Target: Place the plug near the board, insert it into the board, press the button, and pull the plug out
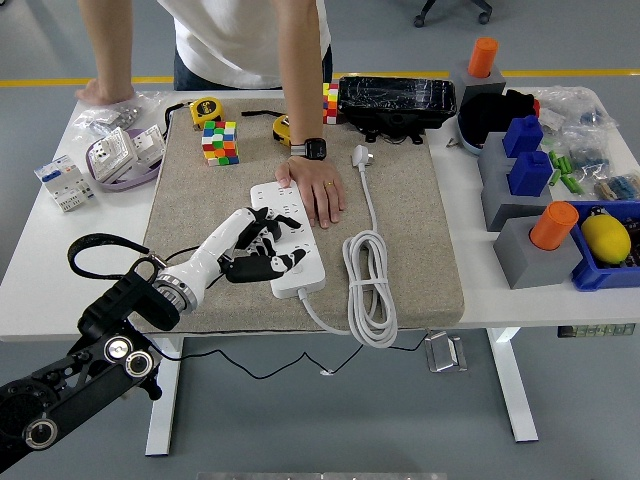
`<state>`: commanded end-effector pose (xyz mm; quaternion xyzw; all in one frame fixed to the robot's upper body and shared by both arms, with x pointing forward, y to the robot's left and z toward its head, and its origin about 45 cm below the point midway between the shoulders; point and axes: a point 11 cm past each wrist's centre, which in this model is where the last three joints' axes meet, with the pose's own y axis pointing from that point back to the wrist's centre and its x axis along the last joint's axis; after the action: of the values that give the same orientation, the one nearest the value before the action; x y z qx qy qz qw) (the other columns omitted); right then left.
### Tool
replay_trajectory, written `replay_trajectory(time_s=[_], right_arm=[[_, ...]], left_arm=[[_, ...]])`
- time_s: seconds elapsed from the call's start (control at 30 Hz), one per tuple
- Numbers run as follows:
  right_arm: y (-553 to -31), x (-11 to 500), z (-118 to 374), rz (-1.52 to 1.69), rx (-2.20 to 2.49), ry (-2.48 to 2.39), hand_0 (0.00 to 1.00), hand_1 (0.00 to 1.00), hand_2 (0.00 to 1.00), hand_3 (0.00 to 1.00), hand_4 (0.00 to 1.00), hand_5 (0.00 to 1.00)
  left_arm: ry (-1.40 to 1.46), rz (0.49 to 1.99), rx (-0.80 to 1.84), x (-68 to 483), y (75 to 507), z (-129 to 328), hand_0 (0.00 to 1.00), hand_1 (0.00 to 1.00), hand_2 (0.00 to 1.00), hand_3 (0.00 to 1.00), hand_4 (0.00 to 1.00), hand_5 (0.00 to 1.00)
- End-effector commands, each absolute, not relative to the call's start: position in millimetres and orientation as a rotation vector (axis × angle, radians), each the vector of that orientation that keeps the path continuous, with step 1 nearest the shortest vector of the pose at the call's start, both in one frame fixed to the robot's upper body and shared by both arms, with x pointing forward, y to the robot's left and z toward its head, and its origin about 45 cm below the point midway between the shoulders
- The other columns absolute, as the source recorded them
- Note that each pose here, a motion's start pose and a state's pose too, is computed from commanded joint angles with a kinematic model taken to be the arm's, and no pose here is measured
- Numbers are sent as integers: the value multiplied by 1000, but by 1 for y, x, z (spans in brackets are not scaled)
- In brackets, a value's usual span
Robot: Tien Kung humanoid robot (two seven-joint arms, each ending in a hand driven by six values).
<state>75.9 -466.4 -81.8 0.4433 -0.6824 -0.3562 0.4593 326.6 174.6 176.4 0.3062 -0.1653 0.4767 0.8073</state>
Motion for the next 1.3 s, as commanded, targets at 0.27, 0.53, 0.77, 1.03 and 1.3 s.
replay_trajectory(time_s=[0.27, 0.53, 0.77, 1.03, 1.3], right_arm=[[-468, 76, -81, -870, 1094, -1672, 608, 625, 624, 550, 940, 484], [-470, 74, -81, -868, 1090, -1668, 608, 625, 623, 550, 941, 484], [-470, 73, -81, -867, 1089, -1665, 608, 625, 624, 549, 941, 485], [-469, 73, -81, -868, 1092, -1664, 608, 625, 624, 549, 941, 484], [-471, 74, -80, -867, 1090, -1670, 609, 625, 624, 550, 942, 483]], left_arm=[[-432, 931, 824, 321, 175, 157, 63, 63, 120, 799, 747, 2], [-425, 920, 862, 321, 176, 148, 62, 64, 122, 802, 749, 2], [-415, 906, 857, 321, 172, 142, 61, 65, 124, 796, 756, 2], [-424, 909, 880, 326, 173, 139, 61, 63, 124, 782, 753, 2], [-412, 898, 910, 327, 174, 132, 61, 63, 123, 777, 752, 2]])
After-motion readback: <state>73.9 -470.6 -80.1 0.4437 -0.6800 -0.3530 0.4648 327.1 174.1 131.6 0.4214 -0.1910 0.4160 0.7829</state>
